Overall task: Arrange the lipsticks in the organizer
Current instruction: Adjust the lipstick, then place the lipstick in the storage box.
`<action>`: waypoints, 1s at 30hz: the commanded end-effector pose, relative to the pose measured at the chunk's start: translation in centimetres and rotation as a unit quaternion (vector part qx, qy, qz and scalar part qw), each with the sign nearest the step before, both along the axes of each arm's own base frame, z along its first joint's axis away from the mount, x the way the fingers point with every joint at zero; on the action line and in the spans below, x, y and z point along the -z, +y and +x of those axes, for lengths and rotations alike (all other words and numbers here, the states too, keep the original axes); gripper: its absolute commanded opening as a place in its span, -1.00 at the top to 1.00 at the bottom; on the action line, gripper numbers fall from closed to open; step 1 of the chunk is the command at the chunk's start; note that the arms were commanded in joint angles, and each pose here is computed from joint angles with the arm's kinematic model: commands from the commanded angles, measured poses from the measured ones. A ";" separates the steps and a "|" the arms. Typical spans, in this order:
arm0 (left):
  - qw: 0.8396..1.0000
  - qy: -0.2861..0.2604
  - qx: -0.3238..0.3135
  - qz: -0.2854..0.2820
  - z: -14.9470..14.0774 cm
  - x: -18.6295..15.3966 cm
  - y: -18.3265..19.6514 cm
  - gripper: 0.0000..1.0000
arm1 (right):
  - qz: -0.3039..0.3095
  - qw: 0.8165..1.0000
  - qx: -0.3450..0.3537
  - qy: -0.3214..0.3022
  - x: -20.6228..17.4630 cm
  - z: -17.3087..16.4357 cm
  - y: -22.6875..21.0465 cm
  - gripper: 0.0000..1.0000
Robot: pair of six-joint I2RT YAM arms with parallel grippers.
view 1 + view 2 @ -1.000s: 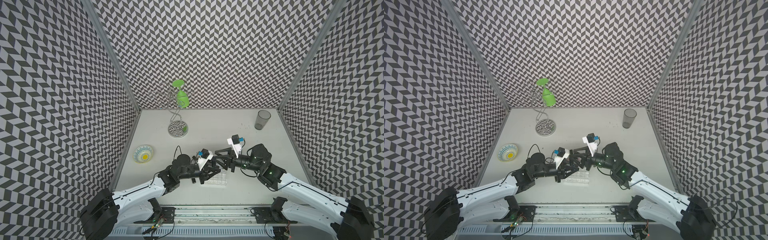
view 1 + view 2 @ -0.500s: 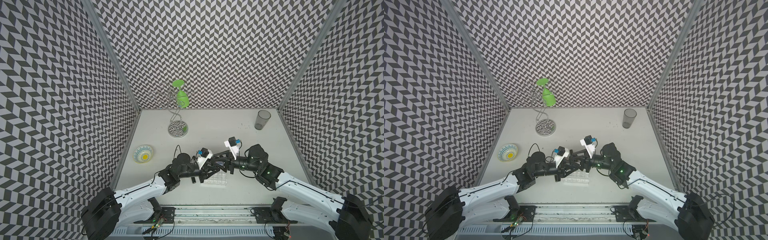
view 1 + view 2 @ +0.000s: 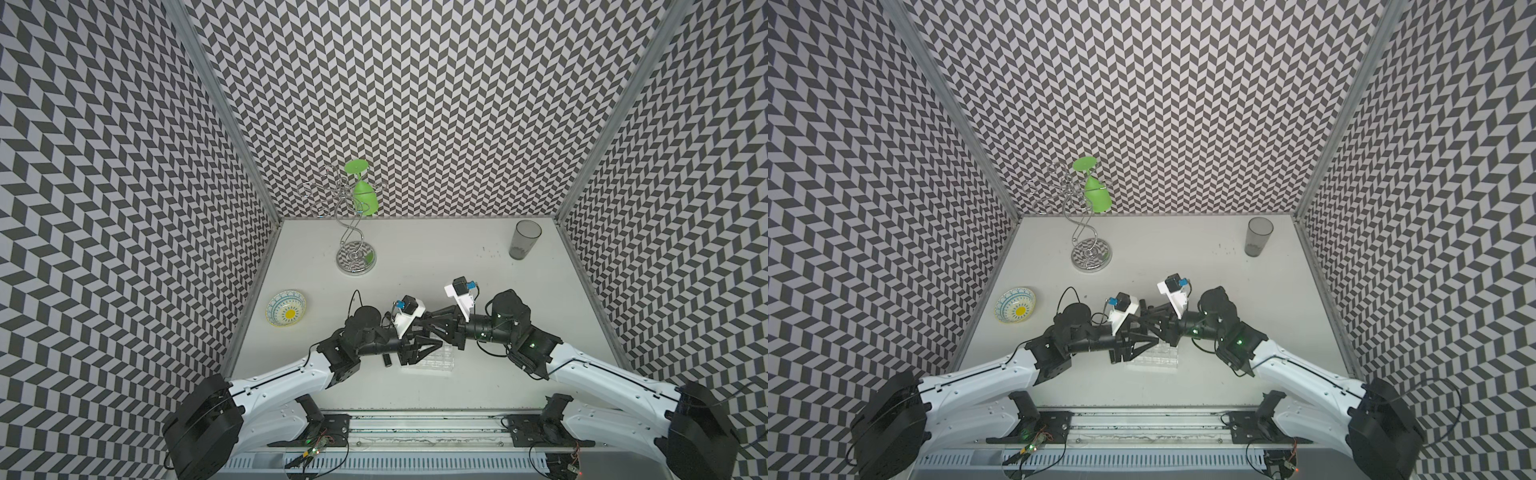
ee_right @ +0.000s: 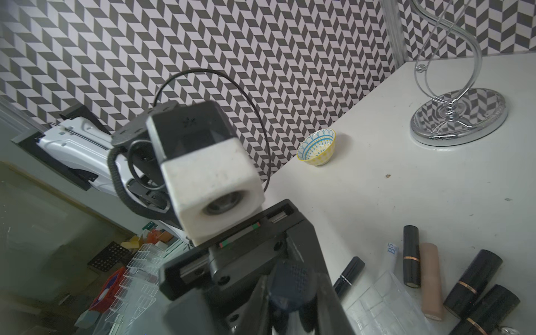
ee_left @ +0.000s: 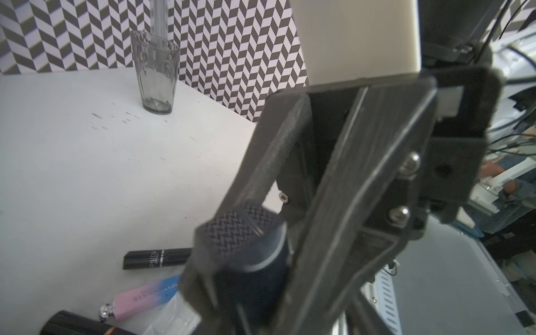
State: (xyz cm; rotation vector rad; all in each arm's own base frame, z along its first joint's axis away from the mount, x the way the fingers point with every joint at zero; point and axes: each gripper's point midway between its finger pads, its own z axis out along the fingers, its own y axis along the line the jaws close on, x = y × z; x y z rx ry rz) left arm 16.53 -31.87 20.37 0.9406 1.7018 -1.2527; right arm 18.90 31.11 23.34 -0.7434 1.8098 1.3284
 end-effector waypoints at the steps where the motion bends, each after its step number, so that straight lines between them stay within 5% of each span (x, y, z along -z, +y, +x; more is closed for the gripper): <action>1: 0.999 -0.020 -0.020 -0.016 0.2 -1.1 0.6 -0.99 | 0.013 0.999 0.032 -0.030 -0.9 0.5 -0.7 0.71; 7: 0.993 -0.032 -0.105 -0.048 1.0 -1.5 3.9 -0.99 | 0.027 0.996 0.083 -0.019 -1.0 1.3 -2.1 0.73; 14: 0.978 0.016 -0.190 -0.082 2.5 -2.2 6.7 -0.99 | 0.092 0.988 0.014 0.125 -0.9 0.0 -2.5 0.90; 20: 0.973 0.017 -0.193 -0.123 1.8 -2.9 7.7 -0.99 | 0.121 0.974 -0.054 0.186 -2.1 -1.3 -2.2 1.00; 30: 0.977 -0.088 -0.169 -0.092 0.2 -2.9 8.5 -0.99 | 0.145 0.961 -0.095 0.217 -3.3 -1.6 -1.4 1.00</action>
